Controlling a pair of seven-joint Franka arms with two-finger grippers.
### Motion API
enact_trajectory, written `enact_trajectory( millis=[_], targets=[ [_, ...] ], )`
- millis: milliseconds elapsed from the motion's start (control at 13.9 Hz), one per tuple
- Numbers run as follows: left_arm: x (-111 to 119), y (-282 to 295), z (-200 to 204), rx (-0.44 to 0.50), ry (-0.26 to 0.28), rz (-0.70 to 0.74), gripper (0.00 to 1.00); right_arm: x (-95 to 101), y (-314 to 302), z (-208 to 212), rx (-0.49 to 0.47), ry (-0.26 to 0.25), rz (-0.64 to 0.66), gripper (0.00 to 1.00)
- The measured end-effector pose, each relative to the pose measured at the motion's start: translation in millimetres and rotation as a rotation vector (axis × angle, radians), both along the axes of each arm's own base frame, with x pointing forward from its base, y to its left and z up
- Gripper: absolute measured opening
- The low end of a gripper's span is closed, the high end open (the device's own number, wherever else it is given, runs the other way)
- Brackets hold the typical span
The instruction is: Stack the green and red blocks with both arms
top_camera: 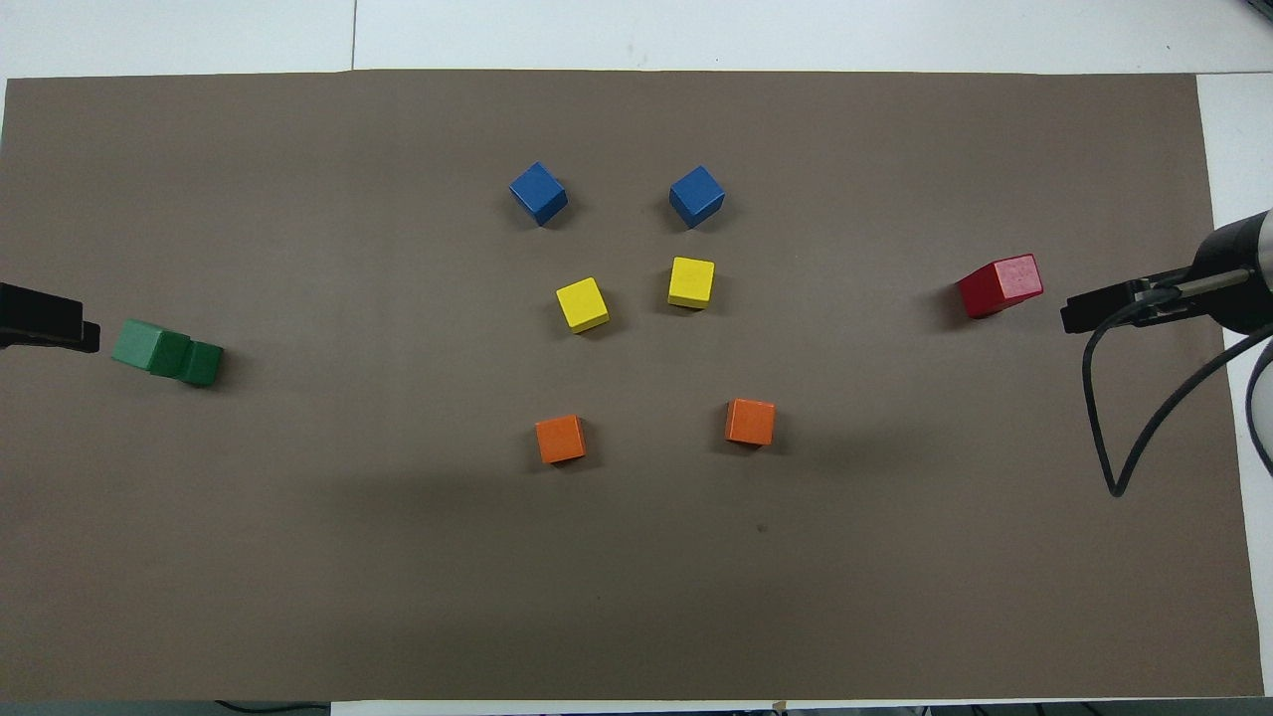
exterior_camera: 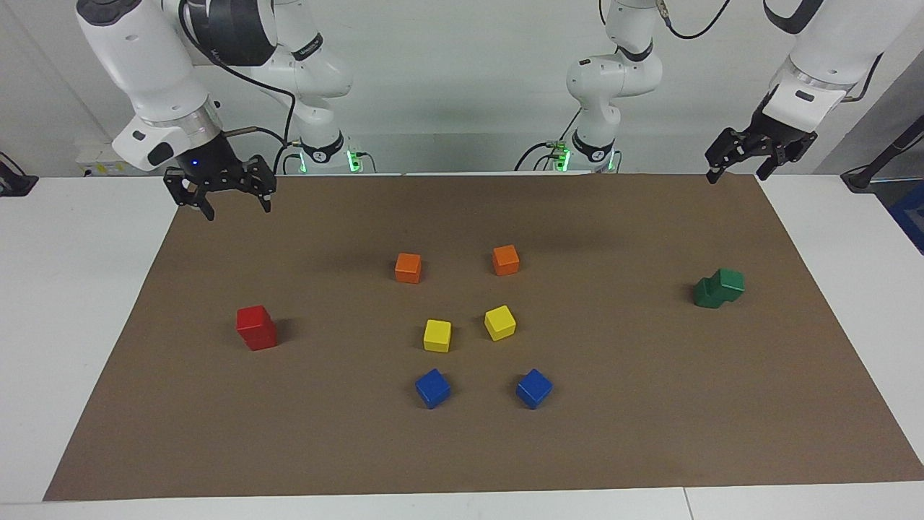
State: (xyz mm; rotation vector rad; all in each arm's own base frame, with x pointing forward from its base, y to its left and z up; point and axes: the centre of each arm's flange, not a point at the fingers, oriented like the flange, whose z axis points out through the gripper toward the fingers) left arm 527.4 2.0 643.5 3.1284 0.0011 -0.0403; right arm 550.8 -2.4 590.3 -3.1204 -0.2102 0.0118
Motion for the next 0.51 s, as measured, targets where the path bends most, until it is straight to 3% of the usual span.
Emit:
enact_trajectory(
  millis=[505],
  targets=[
    [0.0, 0.0, 0.2, 0.000, -0.001, 0.000, 1.00, 0.5, -2.2, -1.1, -0.001, 0.007, -0.003, 1.00]
  ],
)
